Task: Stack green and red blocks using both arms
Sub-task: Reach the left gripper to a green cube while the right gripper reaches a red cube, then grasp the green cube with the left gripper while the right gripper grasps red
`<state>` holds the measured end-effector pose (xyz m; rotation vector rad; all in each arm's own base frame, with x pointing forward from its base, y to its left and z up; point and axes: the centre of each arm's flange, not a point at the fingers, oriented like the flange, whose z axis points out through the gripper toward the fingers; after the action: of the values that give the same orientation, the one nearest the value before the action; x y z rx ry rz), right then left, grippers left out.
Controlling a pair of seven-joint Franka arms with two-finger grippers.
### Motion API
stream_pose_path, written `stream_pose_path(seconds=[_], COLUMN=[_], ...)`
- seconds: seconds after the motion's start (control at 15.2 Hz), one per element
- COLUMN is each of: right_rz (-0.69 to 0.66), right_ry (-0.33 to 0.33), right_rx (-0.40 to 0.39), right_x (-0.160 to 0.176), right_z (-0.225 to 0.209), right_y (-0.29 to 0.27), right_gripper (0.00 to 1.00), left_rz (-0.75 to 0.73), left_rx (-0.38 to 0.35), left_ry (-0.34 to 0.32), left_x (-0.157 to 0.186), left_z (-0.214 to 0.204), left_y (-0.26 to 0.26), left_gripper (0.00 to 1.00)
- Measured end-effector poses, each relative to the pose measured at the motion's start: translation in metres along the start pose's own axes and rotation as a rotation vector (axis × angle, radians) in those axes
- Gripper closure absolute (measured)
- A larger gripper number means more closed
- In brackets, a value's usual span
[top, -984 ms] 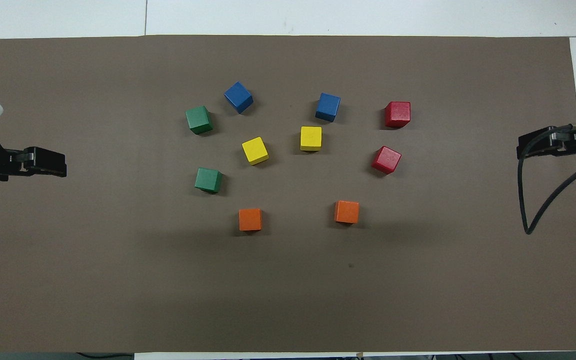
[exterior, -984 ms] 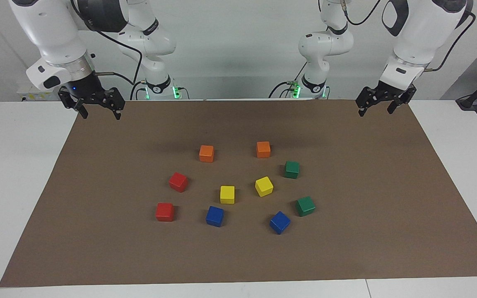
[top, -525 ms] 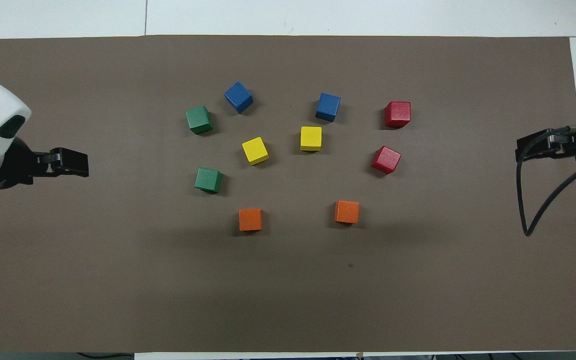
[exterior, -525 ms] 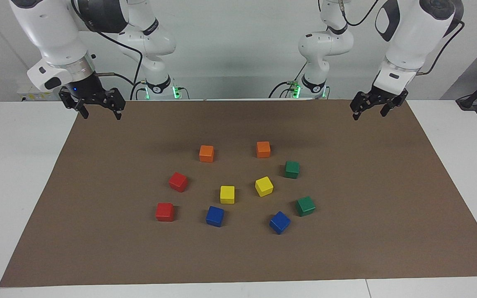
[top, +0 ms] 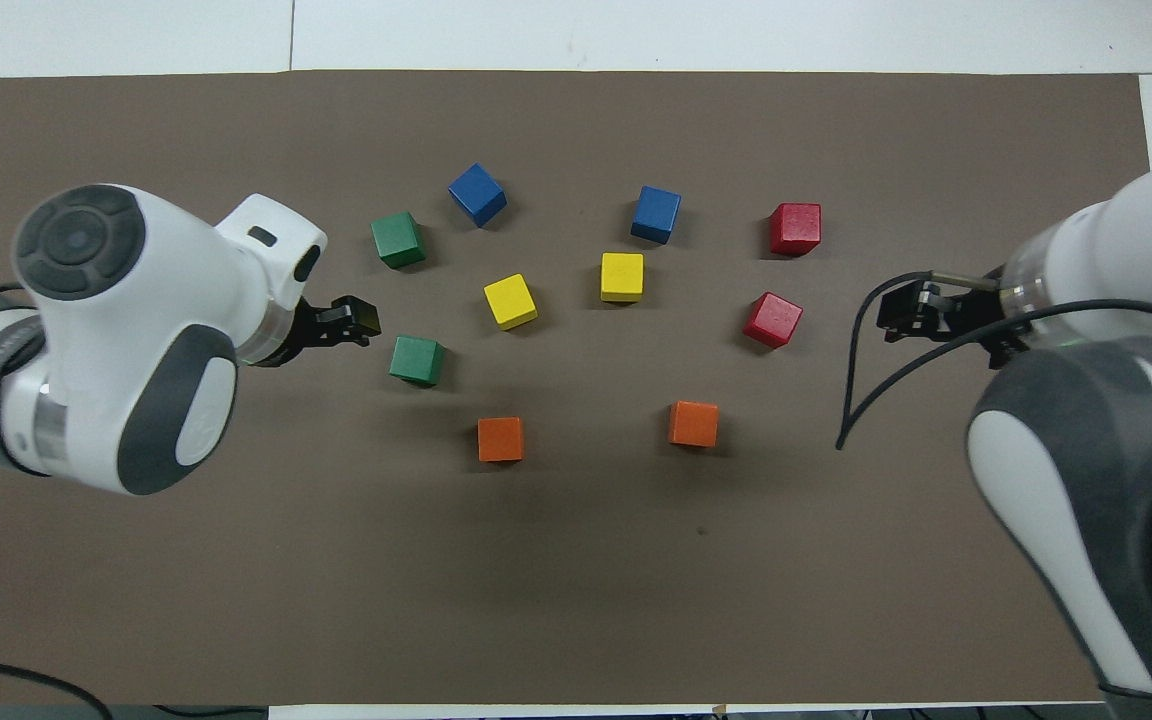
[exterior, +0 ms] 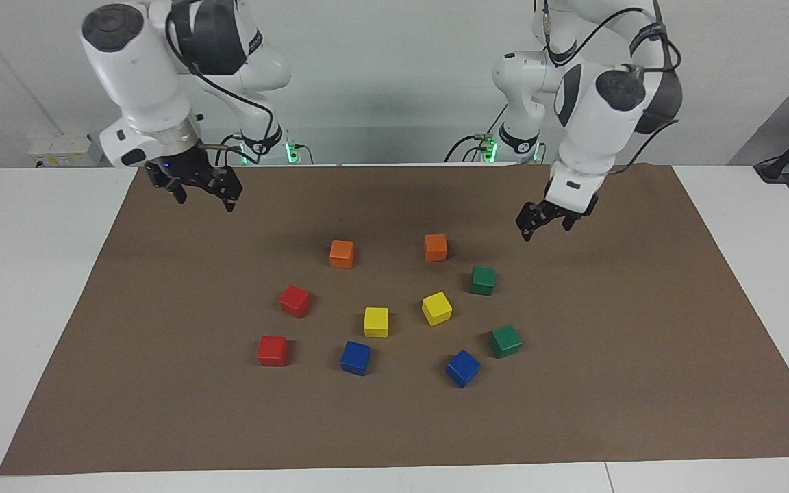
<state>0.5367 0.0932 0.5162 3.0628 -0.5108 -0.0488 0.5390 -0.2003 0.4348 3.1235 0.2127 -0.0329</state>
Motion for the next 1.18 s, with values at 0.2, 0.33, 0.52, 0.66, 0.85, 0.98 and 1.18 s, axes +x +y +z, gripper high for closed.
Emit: stream_pose_path(seconds=[0.2,0.33,0.52,0.66,0.85,0.98,1.18], right_rz=[0.062,0.065,0.08,0.088,0.1,0.106,0.109], right_ry=[0.013,0.03,0.052,0.06,0.081,0.09,0.098], right_rx=[0.008,0.022,0.039,0.045,0.061,0.069,0.077], right_x=[0.002,0.012,0.018,0.022,0.028,0.025,0.023], right_z=[0.042,0.072,0.12,0.138,0.155,0.167,0.182], right_y=[-0.021,-0.03,-0.047,-0.052,-0.059,-0.071,-0.083], right_gripper=[0.0,0.0,0.0,0.0,0.0,0.0,0.0], left_rz=[0.018,0.029,0.064,0.069,0.067,0.066,0.066], left_rx=[-0.008,-0.013,-0.014,-0.018,-0.018,-0.018,-0.015], left_ry=[-0.014,-0.026,-0.05,-0.047,-0.046,-0.046,-0.051], left_x=[0.007,0.011,0.007,0.007,0.008,0.008,0.008], left_z=[0.04,0.068,0.106,0.111,0.111,0.111,0.115], left_y=[0.016,0.025,0.048,0.051,0.05,0.05,0.05], left_gripper=[0.0,0.0,0.0,0.0,0.0,0.19,0.36])
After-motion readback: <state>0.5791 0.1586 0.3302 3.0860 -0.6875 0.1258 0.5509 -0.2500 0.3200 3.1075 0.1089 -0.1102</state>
